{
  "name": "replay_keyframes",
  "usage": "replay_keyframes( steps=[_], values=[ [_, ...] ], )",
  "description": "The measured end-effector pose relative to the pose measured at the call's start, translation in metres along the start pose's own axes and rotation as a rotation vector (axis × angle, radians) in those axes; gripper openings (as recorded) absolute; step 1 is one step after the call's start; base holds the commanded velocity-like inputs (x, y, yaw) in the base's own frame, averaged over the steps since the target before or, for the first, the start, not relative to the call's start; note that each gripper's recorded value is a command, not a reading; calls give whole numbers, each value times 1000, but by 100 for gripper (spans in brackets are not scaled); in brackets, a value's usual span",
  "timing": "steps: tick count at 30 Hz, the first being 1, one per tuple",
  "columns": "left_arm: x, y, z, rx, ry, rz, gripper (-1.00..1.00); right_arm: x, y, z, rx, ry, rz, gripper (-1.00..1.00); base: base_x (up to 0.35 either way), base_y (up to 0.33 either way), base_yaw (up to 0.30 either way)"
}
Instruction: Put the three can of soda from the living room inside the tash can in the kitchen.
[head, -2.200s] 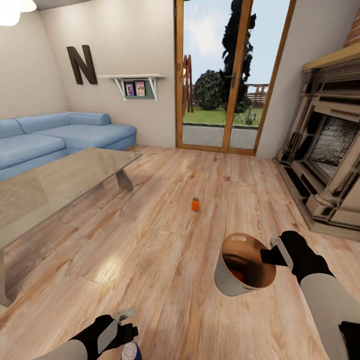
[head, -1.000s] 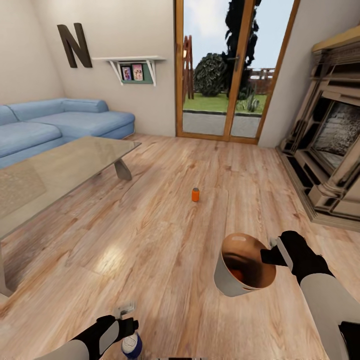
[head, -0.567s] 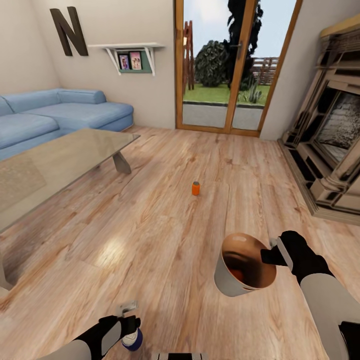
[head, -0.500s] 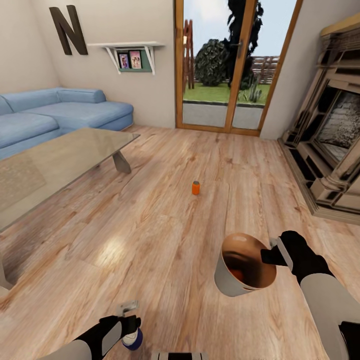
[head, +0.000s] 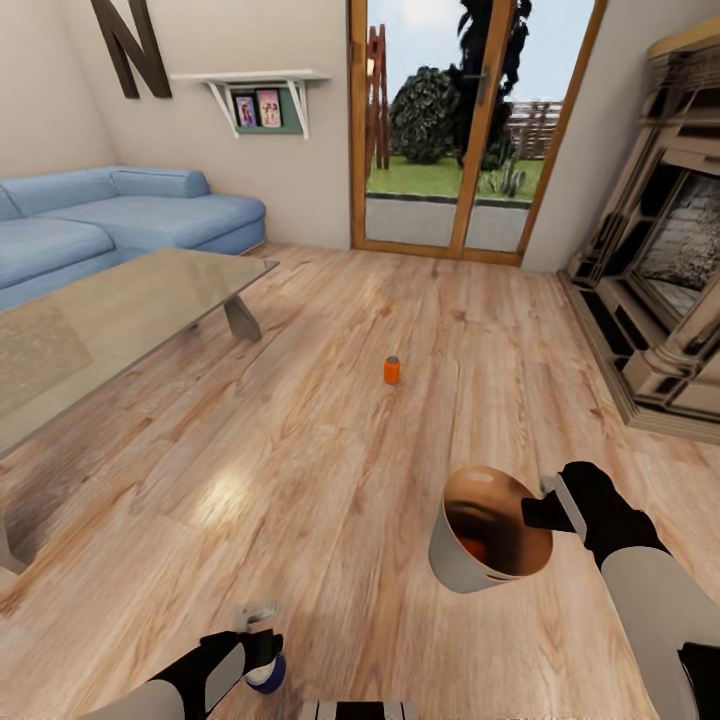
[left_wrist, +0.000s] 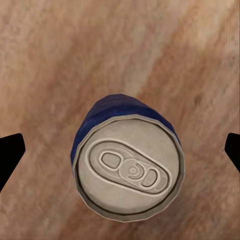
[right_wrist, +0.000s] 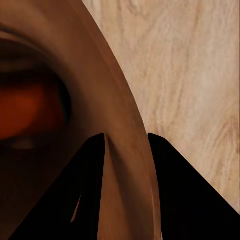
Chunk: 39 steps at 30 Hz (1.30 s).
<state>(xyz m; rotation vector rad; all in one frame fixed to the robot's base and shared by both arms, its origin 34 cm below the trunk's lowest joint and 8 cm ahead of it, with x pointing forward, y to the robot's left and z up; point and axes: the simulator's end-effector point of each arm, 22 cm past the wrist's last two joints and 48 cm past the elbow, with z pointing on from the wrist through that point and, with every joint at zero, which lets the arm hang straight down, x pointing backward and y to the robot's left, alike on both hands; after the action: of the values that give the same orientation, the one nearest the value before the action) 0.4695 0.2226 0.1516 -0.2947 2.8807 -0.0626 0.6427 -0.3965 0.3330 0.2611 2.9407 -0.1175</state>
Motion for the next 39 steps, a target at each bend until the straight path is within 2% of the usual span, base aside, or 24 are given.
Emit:
replay_keyframes(
  steps=[4, 9, 18, 21, 32, 39],
  values=[
    [7, 2, 5, -3, 14, 0, 100, 5, -1, 9, 6, 16, -3, -100, 0, 0, 0],
    [1, 1, 5, -2, -13, 2, 100, 4, 0, 9, 1, 15, 0, -100, 0, 0, 0],
    [16, -3, 16, -1, 12, 1, 100, 15, 1, 29, 8, 52, -6, -100, 0, 0, 0],
    [14, -5, 16, 2, 1, 2, 100, 15, 1, 29, 9, 52, -8, -100, 0, 0, 0],
    [10, -23, 15, 23, -32, 48, 100, 15, 2, 29, 7, 52, -7, -100, 0, 0, 0],
    [19, -22, 21, 21, -15, 49, 100, 22, 0, 39, 17, 72, -12, -100, 0, 0, 0]
  ],
)
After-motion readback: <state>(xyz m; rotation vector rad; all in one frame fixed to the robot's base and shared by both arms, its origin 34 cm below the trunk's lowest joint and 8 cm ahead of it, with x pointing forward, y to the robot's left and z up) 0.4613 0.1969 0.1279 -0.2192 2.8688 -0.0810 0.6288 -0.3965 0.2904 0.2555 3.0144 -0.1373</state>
